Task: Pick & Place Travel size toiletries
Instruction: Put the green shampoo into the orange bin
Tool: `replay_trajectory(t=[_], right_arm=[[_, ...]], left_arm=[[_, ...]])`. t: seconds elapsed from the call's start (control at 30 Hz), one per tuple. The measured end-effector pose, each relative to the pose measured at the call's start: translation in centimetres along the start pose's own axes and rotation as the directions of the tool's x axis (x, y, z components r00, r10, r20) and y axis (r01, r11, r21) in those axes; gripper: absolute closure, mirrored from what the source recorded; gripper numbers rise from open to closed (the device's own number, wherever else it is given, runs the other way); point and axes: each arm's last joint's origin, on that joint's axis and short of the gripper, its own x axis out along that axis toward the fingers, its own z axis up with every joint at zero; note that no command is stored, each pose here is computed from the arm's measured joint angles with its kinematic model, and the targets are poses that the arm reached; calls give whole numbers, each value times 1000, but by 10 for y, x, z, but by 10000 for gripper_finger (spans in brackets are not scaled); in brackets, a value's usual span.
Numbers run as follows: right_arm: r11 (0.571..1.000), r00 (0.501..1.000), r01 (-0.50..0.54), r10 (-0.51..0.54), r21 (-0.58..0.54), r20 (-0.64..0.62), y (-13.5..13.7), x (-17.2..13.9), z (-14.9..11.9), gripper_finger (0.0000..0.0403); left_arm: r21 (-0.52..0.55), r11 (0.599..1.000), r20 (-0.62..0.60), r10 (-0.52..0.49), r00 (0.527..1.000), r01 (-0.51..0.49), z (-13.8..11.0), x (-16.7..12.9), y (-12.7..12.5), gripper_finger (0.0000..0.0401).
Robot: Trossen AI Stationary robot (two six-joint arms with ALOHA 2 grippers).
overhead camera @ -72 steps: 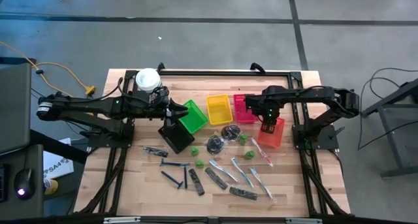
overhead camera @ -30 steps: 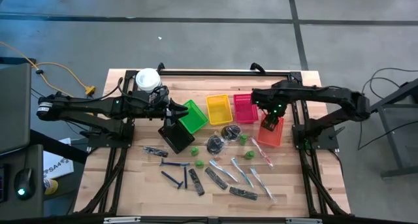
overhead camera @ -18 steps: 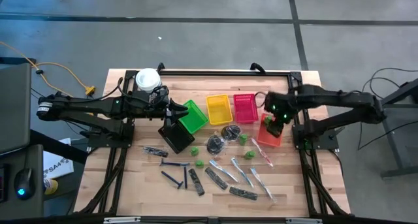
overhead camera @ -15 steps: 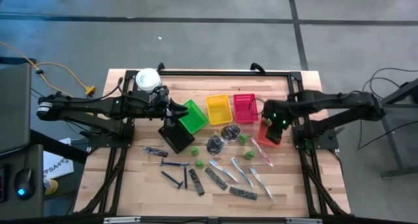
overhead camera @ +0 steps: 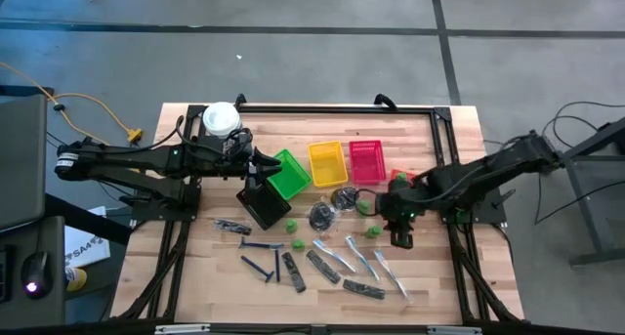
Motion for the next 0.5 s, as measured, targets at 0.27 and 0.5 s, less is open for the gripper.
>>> replay_trajectory(t=[0.27, 0.5], right_arm=[[997, 991, 15, -3, 81, -137, 0, 33, 8, 233], [994, 981, 56, -38, 89, -190, -1, 57, 13, 155]], left_arm=[[0, 1000, -10, -28, 1000, 28, 0, 0, -1, 315], [0, 999, -18, -43, 999, 43, -1, 0, -1, 315]])
